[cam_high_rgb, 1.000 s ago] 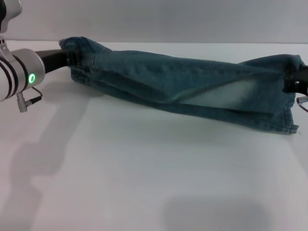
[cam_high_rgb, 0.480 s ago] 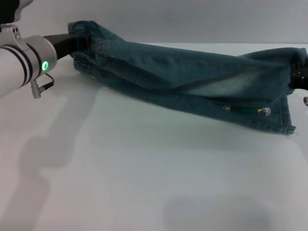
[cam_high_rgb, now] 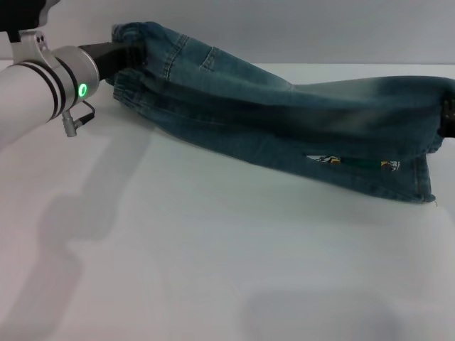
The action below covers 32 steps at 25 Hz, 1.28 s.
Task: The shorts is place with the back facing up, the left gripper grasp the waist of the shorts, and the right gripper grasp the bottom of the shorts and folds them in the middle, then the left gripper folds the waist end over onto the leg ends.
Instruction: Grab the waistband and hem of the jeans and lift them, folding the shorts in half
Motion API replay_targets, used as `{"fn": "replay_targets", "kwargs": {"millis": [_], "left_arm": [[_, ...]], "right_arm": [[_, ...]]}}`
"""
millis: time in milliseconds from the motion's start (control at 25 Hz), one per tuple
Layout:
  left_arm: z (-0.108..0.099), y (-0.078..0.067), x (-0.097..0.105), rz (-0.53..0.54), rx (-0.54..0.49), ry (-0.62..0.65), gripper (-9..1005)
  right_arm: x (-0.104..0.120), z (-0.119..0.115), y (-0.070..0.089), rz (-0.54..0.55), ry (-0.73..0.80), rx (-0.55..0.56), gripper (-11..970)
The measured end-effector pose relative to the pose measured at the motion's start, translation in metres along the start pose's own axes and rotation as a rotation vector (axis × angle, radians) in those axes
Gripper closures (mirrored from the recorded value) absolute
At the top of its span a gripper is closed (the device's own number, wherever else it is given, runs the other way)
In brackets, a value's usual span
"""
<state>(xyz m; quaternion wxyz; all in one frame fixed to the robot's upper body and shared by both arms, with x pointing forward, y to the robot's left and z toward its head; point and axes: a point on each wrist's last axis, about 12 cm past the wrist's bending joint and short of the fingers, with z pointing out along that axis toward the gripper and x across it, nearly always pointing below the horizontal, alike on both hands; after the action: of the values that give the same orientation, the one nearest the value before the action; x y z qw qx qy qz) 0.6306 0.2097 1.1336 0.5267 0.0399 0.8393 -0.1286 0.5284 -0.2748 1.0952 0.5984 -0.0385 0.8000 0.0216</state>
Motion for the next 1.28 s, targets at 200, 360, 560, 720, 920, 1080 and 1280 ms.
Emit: {"fn": "replay_targets", "kwargs": {"millis": [200, 360, 560, 720, 920, 1080, 1280], "left_arm": [[0.005, -0.005, 0.001, 0.029, 0.013, -0.011, 765], [0.009, -0.011, 0.008, 0.056, 0.026, -0.015, 748], [0.016, -0.013, 0.012, 0.08, 0.028, 0.006, 727], [0.018, -0.013, 0.012, 0.084, 0.025, 0.01, 616], [0.017, -0.013, 0.01, 0.091, 0.025, 0.002, 442], [0.015, -0.012, 0.008, 0.095, 0.025, -0.002, 284], [0.01, -0.002, 0.002, 0.11, -0.001, 0.014, 199]], "right_arm": [[0.004, 0.006, 0.002, -0.013, -0.013, -0.022, 902], [0.01, 0.009, 0.003, -0.028, -0.014, -0.038, 882], [0.016, 0.012, 0.001, -0.036, 0.005, -0.038, 811], [0.021, 0.01, -0.001, -0.036, 0.0, -0.041, 730], [0.027, 0.002, 0.003, -0.055, -0.06, -0.083, 628], [0.032, -0.003, 0.008, -0.073, -0.126, -0.134, 468], [0.04, -0.004, 0.009, -0.079, -0.232, -0.195, 350]]}}
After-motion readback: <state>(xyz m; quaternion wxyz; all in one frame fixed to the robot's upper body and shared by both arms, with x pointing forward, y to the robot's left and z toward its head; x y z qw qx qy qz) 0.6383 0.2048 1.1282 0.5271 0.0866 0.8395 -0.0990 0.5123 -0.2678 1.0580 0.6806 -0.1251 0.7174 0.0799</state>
